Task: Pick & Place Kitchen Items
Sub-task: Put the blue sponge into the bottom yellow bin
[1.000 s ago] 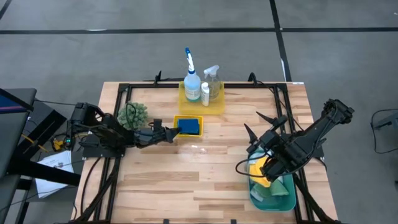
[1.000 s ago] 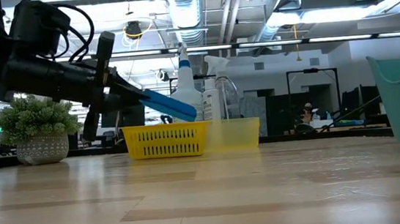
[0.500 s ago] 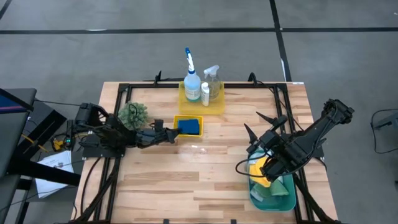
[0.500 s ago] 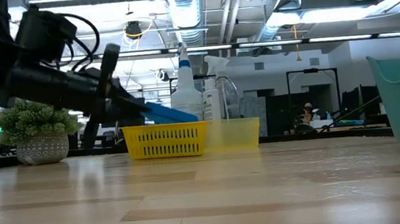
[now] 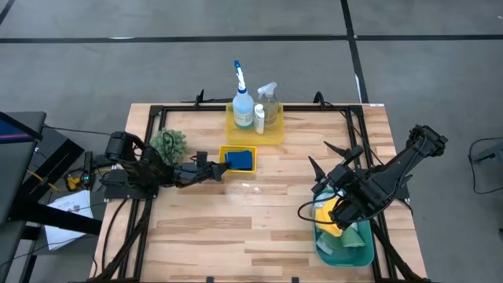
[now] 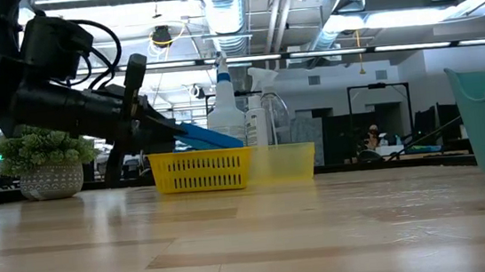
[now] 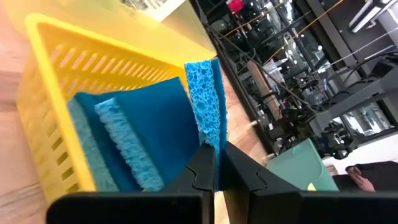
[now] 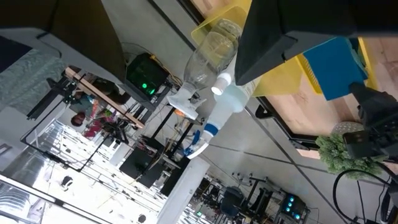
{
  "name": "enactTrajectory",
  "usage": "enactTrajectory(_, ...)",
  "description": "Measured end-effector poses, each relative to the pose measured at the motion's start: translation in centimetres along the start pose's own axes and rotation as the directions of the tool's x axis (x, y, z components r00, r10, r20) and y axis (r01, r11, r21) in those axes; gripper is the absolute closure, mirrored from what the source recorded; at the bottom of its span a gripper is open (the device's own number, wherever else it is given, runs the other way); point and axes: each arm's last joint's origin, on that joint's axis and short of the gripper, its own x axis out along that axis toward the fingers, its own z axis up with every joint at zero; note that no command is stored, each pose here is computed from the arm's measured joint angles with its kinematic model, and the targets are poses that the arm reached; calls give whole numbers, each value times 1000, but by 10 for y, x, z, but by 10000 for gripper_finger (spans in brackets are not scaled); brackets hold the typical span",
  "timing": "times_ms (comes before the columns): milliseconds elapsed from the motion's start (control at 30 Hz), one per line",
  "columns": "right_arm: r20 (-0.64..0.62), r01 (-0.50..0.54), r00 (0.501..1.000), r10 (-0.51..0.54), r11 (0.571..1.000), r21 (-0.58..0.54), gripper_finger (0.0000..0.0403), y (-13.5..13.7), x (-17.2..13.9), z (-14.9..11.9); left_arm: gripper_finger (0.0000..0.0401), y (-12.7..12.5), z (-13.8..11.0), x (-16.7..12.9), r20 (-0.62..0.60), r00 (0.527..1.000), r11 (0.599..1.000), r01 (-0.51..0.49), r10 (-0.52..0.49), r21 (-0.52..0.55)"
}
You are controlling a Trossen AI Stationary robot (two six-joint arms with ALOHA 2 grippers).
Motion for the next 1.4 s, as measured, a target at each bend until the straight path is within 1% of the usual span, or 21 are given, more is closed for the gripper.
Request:
enactTrajectory(500, -14, -6, 1000, 6, 1000, 0, 111, 0, 0, 0, 395, 3, 1, -5, 3, 1000, 1000, 3, -3, -1)
enactTrajectory(733, -14, -6, 1000, 6, 1000, 0, 111, 0, 0, 0, 392, 4, 1, -5, 20, 1000, 1000, -17, 17, 4)
enactTrajectory(833, -14, -6, 1000, 6, 1000, 0, 111, 0, 0, 0, 376, 4, 2, -5, 24, 1000, 1000, -20, 20, 4)
enactTrajectory(1133, -17, -7, 1000, 7, 1000, 0, 111, 0, 0, 0, 302, 5, 2, -5, 24, 999, 1000, -21, 21, 6)
enactTrajectory(1267, -17, -7, 1000, 7, 1000, 0, 111, 0, 0, 0, 283, 4, 2, -5, 25, 999, 1000, -20, 20, 7)
enactTrajectory(1400, -18, -8, 1000, 8, 1000, 0, 111, 0, 0, -1, 272, 4, 2, -5, 26, 1000, 1000, -18, 18, 12)
